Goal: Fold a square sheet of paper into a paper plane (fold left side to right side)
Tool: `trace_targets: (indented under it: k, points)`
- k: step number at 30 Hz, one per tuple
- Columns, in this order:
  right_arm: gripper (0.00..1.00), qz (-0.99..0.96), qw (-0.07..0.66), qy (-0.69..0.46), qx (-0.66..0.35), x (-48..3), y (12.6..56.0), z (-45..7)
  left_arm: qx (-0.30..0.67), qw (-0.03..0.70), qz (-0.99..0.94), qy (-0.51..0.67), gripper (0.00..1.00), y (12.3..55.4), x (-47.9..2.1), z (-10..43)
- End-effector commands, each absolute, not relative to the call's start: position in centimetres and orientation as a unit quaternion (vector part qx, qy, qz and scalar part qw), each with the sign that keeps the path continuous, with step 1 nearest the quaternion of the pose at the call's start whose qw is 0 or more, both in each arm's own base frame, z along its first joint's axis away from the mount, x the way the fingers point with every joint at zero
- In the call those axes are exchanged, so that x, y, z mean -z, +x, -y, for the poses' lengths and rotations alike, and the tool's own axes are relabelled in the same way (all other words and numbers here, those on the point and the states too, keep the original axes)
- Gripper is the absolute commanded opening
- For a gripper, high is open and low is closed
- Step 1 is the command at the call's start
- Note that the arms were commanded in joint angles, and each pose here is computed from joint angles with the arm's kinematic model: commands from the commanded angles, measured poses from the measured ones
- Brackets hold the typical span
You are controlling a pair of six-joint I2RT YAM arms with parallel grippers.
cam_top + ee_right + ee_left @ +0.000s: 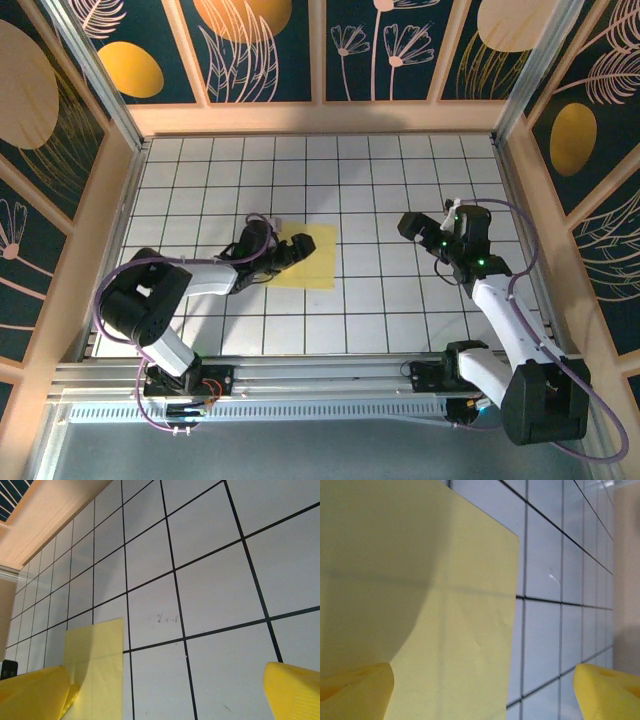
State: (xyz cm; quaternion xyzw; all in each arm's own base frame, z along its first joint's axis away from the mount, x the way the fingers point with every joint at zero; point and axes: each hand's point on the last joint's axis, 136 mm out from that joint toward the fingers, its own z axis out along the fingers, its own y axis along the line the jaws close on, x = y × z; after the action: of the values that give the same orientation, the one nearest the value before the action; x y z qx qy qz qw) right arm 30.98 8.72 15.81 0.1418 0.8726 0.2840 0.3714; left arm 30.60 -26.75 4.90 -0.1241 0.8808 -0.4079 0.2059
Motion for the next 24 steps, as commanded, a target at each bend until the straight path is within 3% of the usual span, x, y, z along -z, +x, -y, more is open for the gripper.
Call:
trace_targets:
  k: [1, 9, 17, 24]
  points:
    - [0.99, -0.873, 0.379, 0.134, -0.275, -16.3, 30.8, -8.7, 0.342, 0.073, -0.918, -0.185, 0.93, 24.6, 2.0, 26.6]
    - [0.99, -0.883, 0.372, 0.131, -0.256, -15.8, 30.7, -8.3, 0.366, 0.073, -0.907, -0.195, 0.94, 24.1, 0.9, 30.0]
    - [0.98, -0.905, 0.356, 0.104, -0.208, -14.8, 31.2, -9.4, 0.429, 0.113, -0.876, -0.190, 0.94, 26.2, -4.4, 32.0]
    - [0.99, -0.935, 0.320, 0.041, -0.147, -12.8, 32.2, -13.6, 0.377, 0.163, -0.895, -0.176, 0.95, 27.1, -6.2, 29.3]
